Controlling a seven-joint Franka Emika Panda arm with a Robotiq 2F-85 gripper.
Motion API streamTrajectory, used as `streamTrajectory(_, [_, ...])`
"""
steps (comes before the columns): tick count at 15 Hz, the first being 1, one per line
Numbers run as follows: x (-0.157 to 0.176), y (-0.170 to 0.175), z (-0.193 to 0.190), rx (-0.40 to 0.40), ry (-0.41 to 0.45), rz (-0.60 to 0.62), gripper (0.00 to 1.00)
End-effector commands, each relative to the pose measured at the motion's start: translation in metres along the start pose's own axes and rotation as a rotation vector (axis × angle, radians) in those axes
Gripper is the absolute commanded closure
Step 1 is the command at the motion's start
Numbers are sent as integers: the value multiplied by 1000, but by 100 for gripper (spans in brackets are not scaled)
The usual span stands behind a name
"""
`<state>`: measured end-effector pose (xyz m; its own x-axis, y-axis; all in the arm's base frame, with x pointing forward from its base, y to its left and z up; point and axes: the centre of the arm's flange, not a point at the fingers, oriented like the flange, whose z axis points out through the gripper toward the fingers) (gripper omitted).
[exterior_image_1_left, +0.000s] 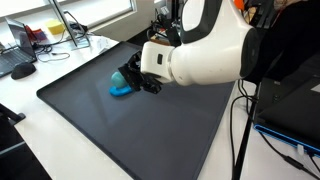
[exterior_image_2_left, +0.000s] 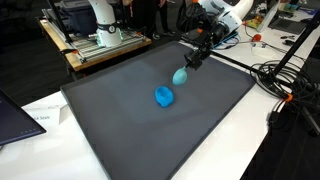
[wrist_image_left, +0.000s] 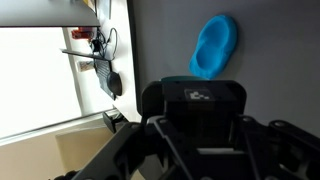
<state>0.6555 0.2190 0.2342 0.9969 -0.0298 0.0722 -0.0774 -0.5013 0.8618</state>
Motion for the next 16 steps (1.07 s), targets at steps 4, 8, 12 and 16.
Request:
streamTrajectory(4, [14,-23,2,-26,4,-54,78])
streamTrajectory(8, [22,-19,12,4,-13,-84,78])
streamTrajectory(12, [34,-6,26,63,-48,-130,78])
streamTrajectory(16, [46,14,42,136,-86,-149,78])
